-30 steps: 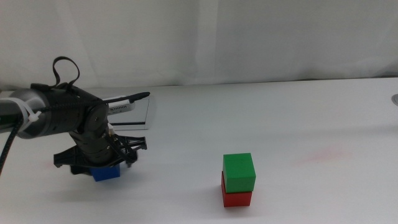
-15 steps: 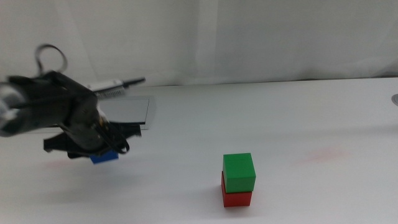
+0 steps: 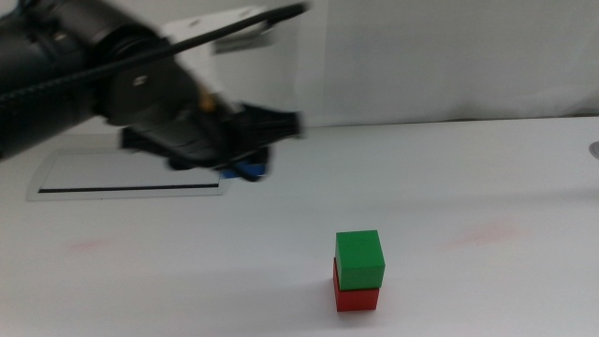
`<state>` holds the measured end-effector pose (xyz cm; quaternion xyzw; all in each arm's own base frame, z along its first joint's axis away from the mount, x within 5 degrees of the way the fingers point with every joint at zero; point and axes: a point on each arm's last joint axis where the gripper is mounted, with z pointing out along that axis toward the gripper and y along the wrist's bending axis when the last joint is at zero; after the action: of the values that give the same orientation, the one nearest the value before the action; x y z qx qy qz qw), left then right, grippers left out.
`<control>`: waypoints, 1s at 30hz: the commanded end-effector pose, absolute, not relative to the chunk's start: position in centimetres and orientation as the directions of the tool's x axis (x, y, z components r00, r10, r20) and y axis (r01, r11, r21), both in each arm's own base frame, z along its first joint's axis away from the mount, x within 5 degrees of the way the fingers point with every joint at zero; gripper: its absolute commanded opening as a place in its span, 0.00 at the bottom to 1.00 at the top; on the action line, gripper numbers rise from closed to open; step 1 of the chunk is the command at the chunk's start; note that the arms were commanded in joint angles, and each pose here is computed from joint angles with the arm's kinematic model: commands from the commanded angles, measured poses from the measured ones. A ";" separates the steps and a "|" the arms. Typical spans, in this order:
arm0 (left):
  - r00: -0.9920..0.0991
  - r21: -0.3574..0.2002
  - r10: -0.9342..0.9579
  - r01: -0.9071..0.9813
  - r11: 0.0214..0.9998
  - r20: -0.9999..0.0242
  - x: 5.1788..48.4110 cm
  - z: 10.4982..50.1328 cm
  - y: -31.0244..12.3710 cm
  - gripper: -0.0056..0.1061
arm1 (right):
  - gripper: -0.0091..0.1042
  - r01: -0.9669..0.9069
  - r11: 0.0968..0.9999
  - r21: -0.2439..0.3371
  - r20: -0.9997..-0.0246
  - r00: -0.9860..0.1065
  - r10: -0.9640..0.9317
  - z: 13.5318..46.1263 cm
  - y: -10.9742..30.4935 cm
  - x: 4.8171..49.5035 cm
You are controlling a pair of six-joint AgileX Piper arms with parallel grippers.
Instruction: Stack red cubes first, then green, then blue cubes in a specific spot.
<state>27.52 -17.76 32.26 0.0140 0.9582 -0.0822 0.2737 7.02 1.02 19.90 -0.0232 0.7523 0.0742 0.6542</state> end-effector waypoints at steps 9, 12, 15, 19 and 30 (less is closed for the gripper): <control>-0.868 -0.125 0.072 0.152 0.980 -0.492 23.2 32.4 -28.2 0.03 | 0.06 -0.126 0.989 0.079 -0.984 -0.171 0.057 18.7 1.0 7.0; -0.896 -0.058 0.113 0.153 0.987 -0.429 23.2 30.8 -30.4 0.03 | 0.06 -0.126 0.989 0.079 -0.984 -0.171 0.057 18.7 1.0 7.0; -0.916 -0.031 0.111 0.133 0.991 -0.385 23.5 29.5 -31.1 0.03 | 0.06 -0.126 0.989 0.079 -0.984 -0.171 0.057 18.7 1.0 7.0; -0.927 -0.034 0.067 0.085 0.996 -0.370 23.7 28.6 -31.5 0.03 | 0.06 -0.125 0.989 0.084 -0.983 -0.171 0.062 18.7 1.0 7.0; -0.923 -0.105 -0.031 0.010 0.994 -0.382 24.2 27.9 -32.2 0.03 | 0.06 -0.126 0.989 0.079 -0.984 -0.171 0.057 18.7 1.0 7.0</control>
<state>24.12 -31.84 28.08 0.0170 0.9801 -0.0445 0.1927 7.01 1.02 19.90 -0.0194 0.7524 0.0778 0.6538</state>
